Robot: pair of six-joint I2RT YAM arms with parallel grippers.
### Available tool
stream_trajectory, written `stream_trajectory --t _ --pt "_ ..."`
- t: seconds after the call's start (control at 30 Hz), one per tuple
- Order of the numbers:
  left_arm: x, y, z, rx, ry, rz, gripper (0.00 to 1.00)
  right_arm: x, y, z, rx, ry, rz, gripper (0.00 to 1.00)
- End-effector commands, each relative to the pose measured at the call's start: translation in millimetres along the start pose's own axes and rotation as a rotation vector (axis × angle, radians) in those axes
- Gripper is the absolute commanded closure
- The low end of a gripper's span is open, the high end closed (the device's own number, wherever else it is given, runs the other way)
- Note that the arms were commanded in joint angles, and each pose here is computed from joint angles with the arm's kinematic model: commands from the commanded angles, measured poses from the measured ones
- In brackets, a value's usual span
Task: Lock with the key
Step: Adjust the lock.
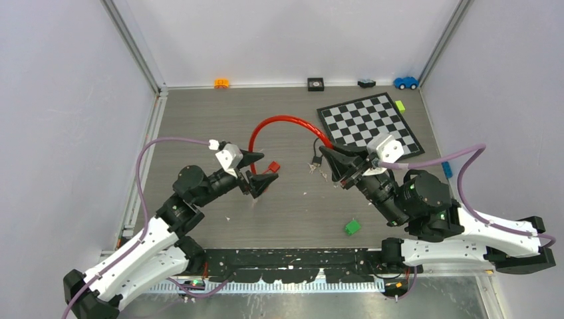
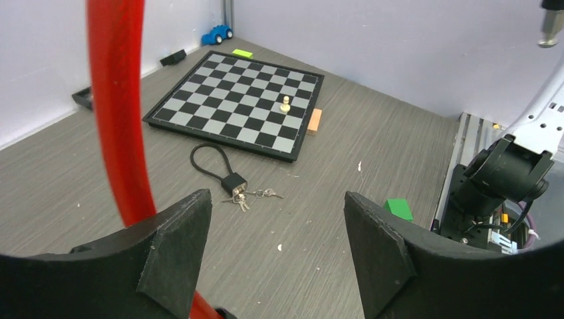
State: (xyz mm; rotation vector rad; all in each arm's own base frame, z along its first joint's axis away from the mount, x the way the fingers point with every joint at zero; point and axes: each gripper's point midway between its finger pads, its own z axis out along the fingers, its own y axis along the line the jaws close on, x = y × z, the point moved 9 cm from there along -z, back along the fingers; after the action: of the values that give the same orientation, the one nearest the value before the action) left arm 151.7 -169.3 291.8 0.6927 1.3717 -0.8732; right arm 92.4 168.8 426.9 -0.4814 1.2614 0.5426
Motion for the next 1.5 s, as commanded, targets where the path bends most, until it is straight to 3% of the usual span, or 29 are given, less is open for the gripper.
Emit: stream_trajectory --t 0.0,0.43,0.87,1.33,1.47 --pt "0.8 1.4 -5.0 -0.020 0.011 0.027 0.25 -34.8 2.0 -2.2 -0.097 -0.112 0.119 0.99" --pt "-2.7 -3.3 -20.1 -0.005 -0.027 0.071 0.26 -40.3 -3.4 -2.8 -0.083 -0.110 0.064 0.99" --pt "1.8 10.1 -32.8 -0.193 -0.018 0.074 0.26 -50.3 -2.5 -6.5 -0.130 -0.140 0.118 0.99" --pt "12.3 15.4 -29.5 -0.225 -0.019 0.079 0.26 -64.8 -1.3 -11.9 -0.191 -0.191 0.206 0.99" --pt "18.6 12.2 -24.2 -0.168 0.006 0.070 0.37 -69.5 -3.7 -14.5 -0.194 -0.211 0.225 0.99"
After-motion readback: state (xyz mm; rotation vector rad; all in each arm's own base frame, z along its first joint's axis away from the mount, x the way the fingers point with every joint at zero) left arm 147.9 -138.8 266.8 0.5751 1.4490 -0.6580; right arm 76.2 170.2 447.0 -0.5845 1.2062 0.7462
